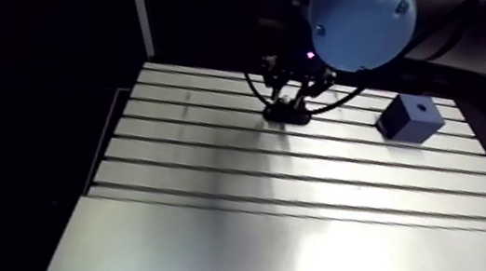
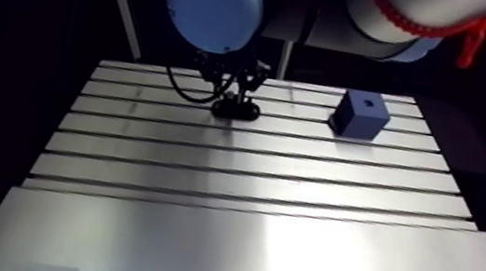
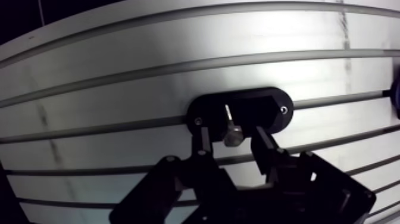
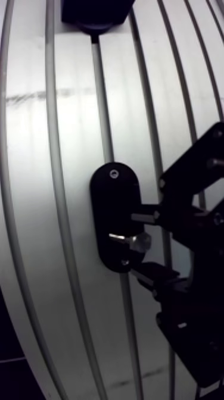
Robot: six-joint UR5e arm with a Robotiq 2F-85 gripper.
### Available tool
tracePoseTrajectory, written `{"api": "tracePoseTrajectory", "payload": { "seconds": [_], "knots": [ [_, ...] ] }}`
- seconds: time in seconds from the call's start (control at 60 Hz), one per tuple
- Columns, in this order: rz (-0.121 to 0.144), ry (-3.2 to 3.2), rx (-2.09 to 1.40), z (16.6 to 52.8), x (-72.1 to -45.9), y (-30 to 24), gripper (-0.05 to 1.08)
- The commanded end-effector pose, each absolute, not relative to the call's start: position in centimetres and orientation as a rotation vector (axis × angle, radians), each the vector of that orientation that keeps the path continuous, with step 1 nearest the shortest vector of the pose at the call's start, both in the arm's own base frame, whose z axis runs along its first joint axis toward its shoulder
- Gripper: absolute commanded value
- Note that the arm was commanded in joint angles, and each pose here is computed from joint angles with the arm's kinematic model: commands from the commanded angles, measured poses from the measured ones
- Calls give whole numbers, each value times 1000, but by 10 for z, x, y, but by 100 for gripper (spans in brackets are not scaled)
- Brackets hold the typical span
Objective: Pick up the M10 bolt and insert it into the hex recess until seated.
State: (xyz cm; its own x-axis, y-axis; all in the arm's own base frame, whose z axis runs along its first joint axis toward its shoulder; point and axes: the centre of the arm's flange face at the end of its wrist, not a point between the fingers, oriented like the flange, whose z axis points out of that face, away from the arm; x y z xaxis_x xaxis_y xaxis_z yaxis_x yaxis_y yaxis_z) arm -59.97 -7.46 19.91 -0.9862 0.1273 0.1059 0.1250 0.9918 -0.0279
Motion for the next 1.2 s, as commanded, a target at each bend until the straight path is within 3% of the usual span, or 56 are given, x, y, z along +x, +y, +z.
{"api": "tracePoseTrajectory", "payload": {
  "seconds": [0.017,1.2],
  "knots": [
    [32,-3025,-192,198,-600,-75,53],
    [34,-3019,-191,200,-600,-75,58]
  ]
}}
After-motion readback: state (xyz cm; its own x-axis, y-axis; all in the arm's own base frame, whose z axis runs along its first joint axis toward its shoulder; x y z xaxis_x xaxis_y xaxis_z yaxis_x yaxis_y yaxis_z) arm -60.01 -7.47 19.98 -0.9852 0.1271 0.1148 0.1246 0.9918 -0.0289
